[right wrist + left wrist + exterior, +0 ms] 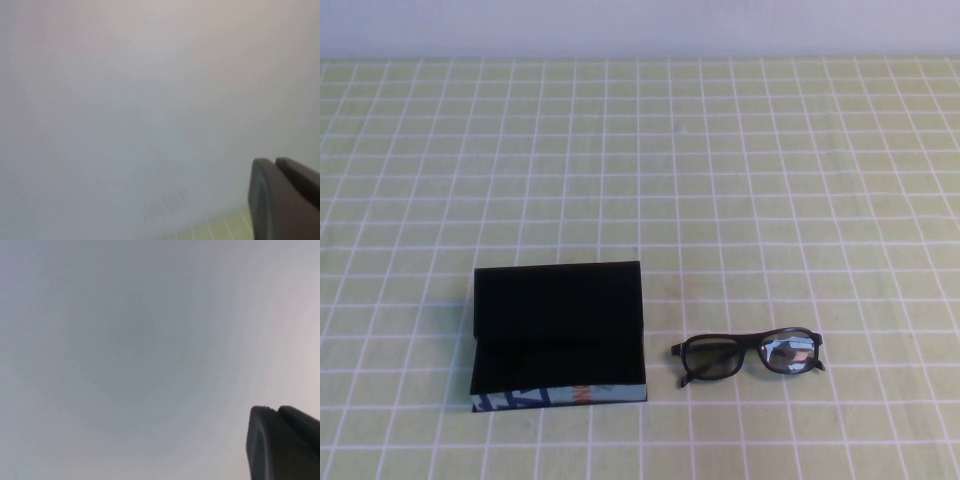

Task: Return glasses to glasses case

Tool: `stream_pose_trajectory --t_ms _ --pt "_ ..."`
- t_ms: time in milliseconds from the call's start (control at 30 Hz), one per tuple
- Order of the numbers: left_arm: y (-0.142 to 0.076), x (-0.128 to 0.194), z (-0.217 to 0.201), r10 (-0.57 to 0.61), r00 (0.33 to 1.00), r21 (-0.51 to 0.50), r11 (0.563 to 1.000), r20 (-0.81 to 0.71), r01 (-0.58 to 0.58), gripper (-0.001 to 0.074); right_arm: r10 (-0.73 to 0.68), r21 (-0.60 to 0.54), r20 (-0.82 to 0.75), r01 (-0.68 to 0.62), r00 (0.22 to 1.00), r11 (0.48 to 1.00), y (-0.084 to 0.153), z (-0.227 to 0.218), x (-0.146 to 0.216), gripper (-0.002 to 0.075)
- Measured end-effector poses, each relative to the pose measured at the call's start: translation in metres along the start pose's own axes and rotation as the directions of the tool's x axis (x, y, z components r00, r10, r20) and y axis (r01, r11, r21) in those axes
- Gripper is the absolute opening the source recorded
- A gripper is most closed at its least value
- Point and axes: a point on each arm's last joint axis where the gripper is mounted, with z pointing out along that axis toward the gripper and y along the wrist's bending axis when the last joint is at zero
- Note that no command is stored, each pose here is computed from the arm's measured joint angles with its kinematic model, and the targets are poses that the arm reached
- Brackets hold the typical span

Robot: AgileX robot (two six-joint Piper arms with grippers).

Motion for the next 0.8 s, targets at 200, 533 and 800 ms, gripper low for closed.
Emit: stream_pose_trajectory --t_ms 200,533,800 --pt "0.01 0.027 0.035 0.052 0.902 -0.115 0.987 -0.429 -0.112 -0.0003 -0.07 0.041 -0.438 0.097 0.896 0.994 -0.01 0.048 0.046 -0.0018" --pt "0.018 0.108 0.075 0.071 0.424 -0.004 0.985 -0.903 -0.172 -0.0003 -0.273 -0.226 -0.729 0.155 0.628 0.962 -0.006 0.094 0.103 -0.0018" --pt "0.018 0.123 0.088 0.046 0.387 -0.009 0.99 -0.921 -0.138 -0.0003 -0.487 -0.463 -0.769 0.163 0.414 0.871 -0.005 0.118 0.142 -0.0018"
